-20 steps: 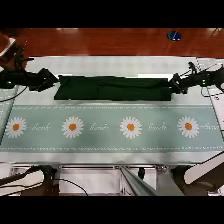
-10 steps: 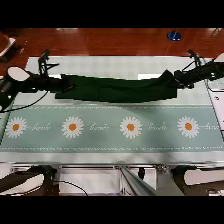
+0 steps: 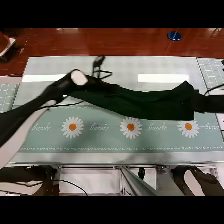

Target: Fold the shirts.

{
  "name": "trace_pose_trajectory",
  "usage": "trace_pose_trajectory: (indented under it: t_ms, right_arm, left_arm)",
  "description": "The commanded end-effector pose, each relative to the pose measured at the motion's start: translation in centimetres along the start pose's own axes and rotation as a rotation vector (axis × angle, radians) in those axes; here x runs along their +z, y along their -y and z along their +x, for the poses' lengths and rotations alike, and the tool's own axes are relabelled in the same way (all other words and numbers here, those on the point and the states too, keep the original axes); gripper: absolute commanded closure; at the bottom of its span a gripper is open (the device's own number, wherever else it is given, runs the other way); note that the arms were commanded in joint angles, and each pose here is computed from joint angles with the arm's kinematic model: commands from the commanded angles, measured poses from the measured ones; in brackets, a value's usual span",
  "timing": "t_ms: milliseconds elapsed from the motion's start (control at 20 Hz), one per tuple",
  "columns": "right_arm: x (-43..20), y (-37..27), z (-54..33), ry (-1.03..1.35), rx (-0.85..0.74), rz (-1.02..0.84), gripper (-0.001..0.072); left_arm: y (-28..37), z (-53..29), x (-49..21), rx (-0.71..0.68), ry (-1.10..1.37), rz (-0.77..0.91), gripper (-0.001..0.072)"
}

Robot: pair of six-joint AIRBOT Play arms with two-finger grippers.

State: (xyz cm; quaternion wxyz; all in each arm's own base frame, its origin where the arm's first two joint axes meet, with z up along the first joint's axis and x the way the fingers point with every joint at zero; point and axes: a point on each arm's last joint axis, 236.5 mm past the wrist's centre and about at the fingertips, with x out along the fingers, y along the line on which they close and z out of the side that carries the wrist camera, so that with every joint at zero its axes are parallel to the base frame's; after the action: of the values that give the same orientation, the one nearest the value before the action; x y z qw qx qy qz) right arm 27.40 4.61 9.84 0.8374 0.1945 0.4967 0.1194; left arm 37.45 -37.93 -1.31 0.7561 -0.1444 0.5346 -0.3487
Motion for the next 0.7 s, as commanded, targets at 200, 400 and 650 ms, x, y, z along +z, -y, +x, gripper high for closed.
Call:
trace_pose_trajectory:
  t_ms: [200,400,650]
  right_arm:
    - [-0.9,-3.8,-2.7,0.127,0.092,0.007,0.0688]
    - [-0.7,-3.8,-2.8,0.135,0.092,0.007,0.0688]
    - [0.5,-5.3,-3.3,0.146,0.144,0.003,0.0688]
  left_arm:
    - [11.4,13.4,-11.3,-0.11,-0.351,0.071,0.0691]
    - [14.4,13.8,-13.4,-0.156,-0.386,0.092,0.069]
    - [5.2,4.7,-2.2,-0.037,-0.289,0.039,0.069]
